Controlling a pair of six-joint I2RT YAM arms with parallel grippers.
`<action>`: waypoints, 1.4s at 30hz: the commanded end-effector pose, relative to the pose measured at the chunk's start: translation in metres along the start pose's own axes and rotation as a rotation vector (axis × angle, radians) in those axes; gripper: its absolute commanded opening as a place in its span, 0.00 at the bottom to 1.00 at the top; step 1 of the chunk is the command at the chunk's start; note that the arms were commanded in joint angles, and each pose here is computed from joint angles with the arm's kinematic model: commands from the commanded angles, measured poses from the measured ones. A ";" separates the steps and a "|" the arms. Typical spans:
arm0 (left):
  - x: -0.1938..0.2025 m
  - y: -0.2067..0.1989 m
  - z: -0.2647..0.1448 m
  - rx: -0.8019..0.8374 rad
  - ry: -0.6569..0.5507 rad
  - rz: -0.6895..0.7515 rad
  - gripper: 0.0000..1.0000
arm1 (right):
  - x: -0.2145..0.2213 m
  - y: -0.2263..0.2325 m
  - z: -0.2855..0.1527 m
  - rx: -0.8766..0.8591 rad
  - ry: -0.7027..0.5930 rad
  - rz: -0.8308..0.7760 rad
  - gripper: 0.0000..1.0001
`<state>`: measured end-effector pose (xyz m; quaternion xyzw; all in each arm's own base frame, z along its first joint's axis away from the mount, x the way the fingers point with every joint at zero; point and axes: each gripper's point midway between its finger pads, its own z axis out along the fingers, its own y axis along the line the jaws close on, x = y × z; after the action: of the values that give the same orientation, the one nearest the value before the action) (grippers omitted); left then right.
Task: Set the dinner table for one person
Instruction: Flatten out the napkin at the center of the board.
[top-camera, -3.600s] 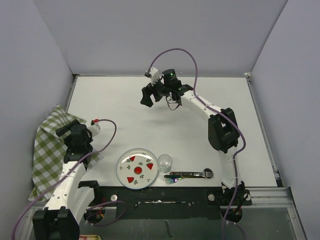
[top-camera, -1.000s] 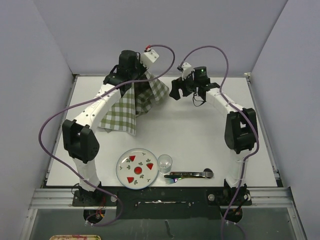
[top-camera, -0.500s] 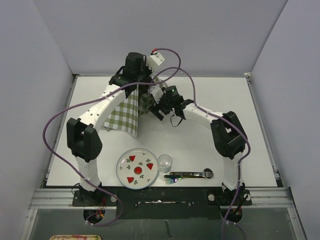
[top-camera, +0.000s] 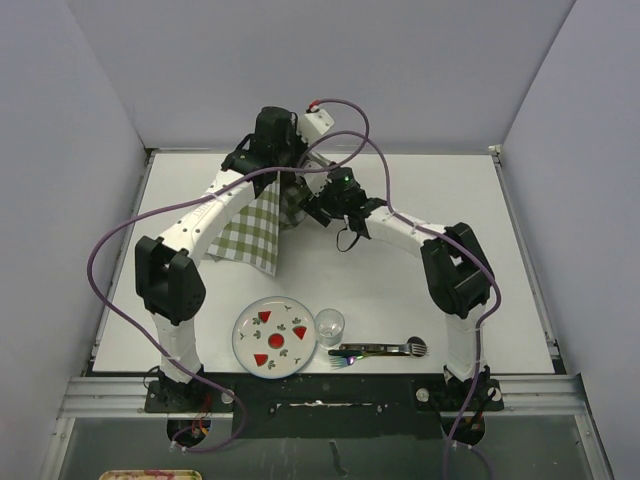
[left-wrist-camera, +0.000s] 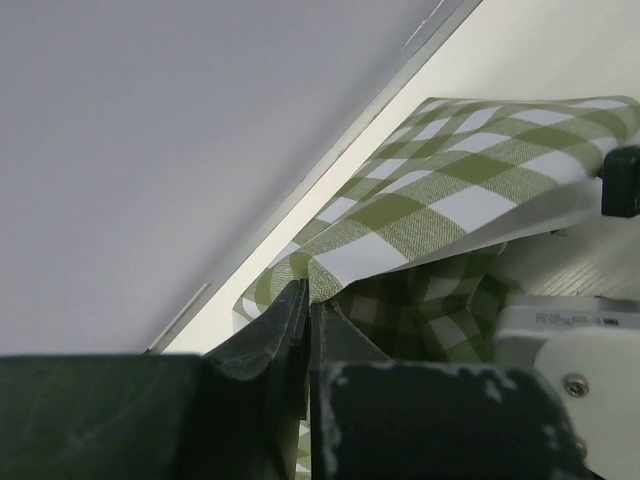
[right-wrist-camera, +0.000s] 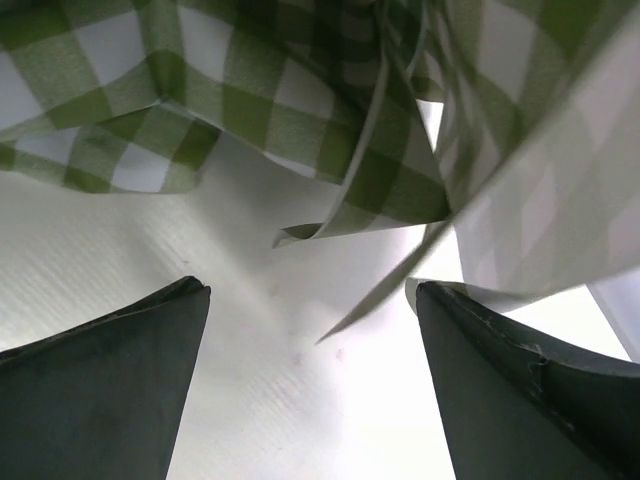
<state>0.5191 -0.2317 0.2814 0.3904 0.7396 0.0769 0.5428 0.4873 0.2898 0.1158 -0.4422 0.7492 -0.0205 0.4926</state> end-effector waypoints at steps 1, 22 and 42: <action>-0.014 0.005 -0.006 -0.009 -0.029 -0.006 0.00 | -0.049 -0.045 -0.011 0.126 -0.123 0.070 0.87; -0.006 -0.003 0.006 0.001 -0.005 0.023 0.00 | -0.062 -0.090 -0.041 0.260 -0.144 -0.061 0.86; -0.007 0.001 0.001 0.003 0.011 0.042 0.00 | -0.059 -0.098 -0.030 0.310 -0.124 -0.106 0.87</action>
<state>0.5200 -0.2301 0.2694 0.4020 0.7467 0.0868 0.5228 0.5229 0.2512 0.1578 -0.4329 0.7186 -0.1289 0.5289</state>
